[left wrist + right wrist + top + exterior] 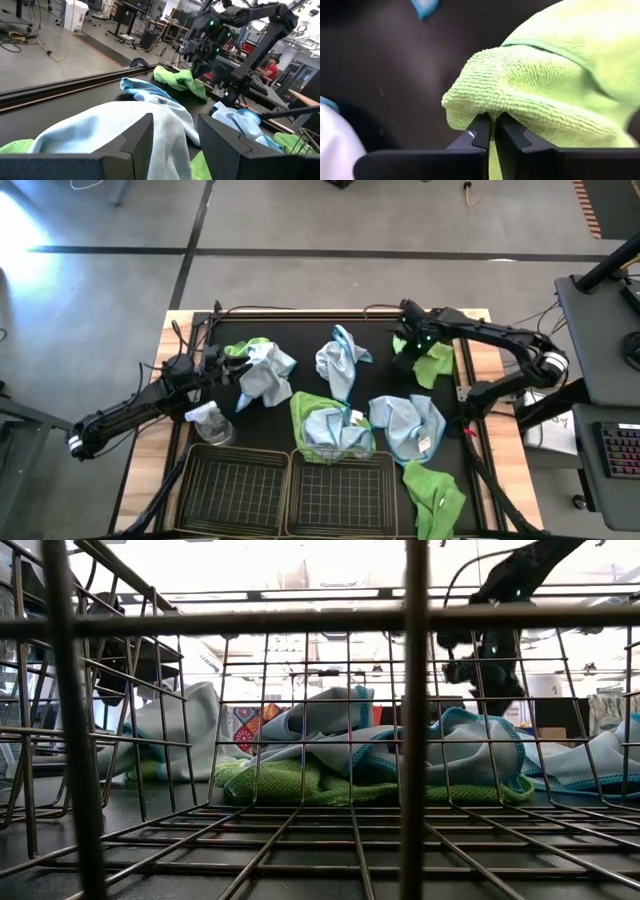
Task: Sort microfiber towel by color & place in baskets
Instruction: Put the top right green towel into the right wire basket, then put the top right blue towel into the left wire basket
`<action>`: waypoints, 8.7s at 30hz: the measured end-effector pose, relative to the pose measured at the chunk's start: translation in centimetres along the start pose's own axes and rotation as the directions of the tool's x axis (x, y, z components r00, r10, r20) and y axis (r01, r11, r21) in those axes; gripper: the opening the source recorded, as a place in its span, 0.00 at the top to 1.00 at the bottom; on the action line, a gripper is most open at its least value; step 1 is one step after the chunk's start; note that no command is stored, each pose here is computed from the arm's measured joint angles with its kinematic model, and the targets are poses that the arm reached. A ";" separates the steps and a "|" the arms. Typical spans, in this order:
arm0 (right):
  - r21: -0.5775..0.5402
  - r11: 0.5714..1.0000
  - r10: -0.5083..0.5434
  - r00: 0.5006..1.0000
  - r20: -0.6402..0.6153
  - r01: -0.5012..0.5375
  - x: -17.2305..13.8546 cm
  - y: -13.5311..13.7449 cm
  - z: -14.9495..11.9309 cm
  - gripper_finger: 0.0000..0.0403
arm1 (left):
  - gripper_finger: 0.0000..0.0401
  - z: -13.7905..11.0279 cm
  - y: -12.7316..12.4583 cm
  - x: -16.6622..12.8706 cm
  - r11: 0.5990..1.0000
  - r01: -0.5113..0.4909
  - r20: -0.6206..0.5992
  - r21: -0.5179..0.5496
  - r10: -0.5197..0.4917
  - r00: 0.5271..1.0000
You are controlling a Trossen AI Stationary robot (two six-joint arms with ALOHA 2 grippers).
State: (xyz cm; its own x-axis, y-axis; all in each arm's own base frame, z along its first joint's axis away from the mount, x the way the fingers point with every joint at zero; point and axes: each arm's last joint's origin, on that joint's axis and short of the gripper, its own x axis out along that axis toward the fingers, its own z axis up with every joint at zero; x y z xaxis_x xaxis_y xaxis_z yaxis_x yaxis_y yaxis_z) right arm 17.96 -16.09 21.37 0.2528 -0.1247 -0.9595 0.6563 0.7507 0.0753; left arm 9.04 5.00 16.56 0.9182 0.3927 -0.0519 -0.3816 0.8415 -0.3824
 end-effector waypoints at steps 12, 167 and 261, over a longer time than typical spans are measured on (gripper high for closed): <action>0.022 0.999 0.016 0.929 0.370 -0.026 -9.4 0.8 0.9 0.98 | 0.65 0.0 0.0 0.0 1.000 0.000 0.000 -0.001 0.000 1.000; -0.577 0.815 0.348 0.747 0.566 0.058 -14.4 27.5 -1.9 0.72 | 0.65 0.0 0.0 0.0 1.000 0.000 0.001 -0.001 0.000 1.000; -0.199 0.980 -0.005 0.998 -0.070 -0.009 7.8 14.6 9.0 0.52 | 0.65 0.0 0.0 0.0 1.000 0.000 0.001 -0.001 0.000 1.000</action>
State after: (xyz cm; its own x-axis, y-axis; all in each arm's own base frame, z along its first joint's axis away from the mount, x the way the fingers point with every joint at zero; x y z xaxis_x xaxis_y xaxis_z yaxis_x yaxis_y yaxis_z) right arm 35.92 -11.89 17.44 0.1993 -0.0831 -0.9764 0.4992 0.8660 0.0282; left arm 9.04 5.00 16.57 0.9183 0.3926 -0.0510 -0.3811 0.8414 -0.3832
